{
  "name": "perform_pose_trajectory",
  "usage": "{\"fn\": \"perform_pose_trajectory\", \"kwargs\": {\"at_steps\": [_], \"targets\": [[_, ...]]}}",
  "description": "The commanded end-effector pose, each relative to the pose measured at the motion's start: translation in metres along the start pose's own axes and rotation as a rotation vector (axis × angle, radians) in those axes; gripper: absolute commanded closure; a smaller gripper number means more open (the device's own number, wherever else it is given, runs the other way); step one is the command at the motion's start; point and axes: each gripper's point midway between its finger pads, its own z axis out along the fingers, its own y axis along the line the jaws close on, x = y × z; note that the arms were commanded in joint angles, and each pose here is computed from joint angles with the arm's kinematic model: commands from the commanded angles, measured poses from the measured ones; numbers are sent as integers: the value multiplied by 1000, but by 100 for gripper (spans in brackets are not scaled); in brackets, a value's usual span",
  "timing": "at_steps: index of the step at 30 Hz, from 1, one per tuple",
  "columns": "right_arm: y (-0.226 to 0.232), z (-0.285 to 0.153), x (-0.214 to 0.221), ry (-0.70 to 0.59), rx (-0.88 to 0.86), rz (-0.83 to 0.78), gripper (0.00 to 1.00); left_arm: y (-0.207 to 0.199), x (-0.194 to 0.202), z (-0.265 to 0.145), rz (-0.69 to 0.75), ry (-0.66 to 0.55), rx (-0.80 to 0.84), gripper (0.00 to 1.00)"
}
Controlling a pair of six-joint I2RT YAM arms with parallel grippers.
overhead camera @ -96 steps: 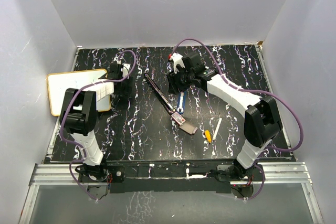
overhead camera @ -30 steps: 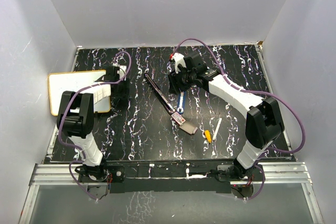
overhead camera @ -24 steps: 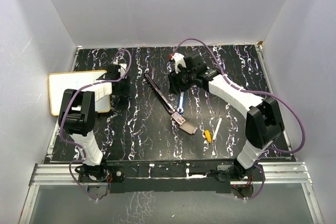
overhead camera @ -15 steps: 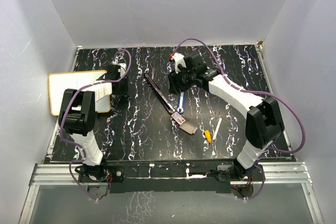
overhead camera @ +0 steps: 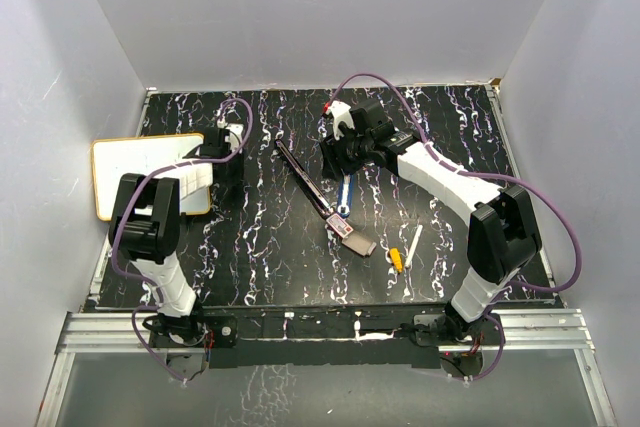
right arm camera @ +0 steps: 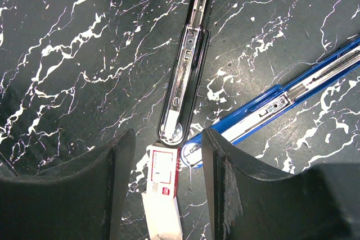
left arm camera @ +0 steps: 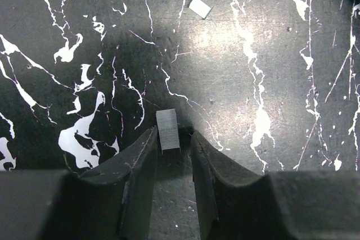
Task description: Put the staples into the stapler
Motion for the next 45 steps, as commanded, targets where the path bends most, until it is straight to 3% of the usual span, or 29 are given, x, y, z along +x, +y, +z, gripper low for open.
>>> {"fn": "perform_pose_trajectory", "kwargs": {"at_steps": [1, 5, 16, 30, 45], "targets": [[3, -11, -21, -74, 0, -25, 47, -4, 99, -10, 7, 319, 20, 69], [3, -10, -21, -73, -5, -25, 47, -2, 106, -11, 17, 335, 12, 68], [4, -12, -20, -72, -8, -25, 46, -1, 112, -6, 0, 357, 5, 78], [4, -9, -19, -68, -14, -23, 46, -1, 113, -13, -1, 345, 3, 71], [5, -12, -20, -73, -14, -27, 46, -1, 120, -5, -10, 374, 1, 81]]}}
